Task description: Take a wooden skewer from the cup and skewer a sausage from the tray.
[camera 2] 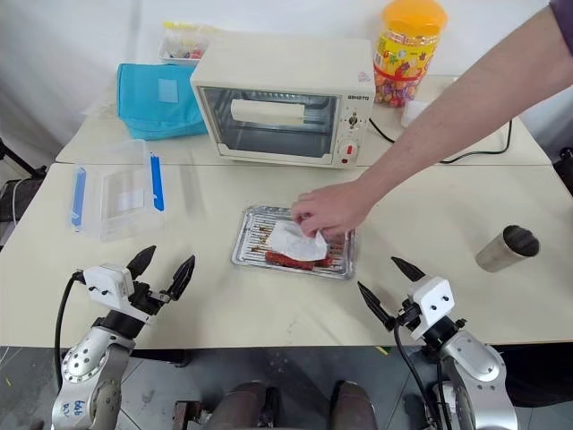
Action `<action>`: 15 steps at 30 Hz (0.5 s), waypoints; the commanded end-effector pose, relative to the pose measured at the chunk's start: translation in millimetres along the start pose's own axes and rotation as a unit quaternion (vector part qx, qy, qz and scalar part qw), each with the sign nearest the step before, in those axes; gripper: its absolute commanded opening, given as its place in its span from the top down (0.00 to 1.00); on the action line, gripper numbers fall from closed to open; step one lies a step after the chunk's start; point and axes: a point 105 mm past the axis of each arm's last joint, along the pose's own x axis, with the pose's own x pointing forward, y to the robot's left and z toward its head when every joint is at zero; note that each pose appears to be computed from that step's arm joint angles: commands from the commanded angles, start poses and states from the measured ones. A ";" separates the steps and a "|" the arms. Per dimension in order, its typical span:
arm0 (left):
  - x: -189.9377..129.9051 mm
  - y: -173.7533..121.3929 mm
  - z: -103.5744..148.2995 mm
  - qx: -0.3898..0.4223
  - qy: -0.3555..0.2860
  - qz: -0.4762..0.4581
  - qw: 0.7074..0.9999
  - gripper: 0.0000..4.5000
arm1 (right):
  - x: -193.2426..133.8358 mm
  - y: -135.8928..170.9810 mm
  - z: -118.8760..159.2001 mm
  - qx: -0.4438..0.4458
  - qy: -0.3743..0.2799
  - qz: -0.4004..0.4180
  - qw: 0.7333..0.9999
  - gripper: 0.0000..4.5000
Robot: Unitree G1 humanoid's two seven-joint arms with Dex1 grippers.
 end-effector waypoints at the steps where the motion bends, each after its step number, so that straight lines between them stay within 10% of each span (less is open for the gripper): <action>1: -0.9 2.3 8.7 0.017 -0.015 0.000 1.000 0.00 | 2.0 0.0 6.3 -0.007 -0.015 0.004 1.000 0.00; 15: -6.4 3.8 10.2 0.025 -0.012 -0.001 1.000 0.00 | 1.2 2.1 6.8 -0.007 -0.014 0.036 0.999 0.00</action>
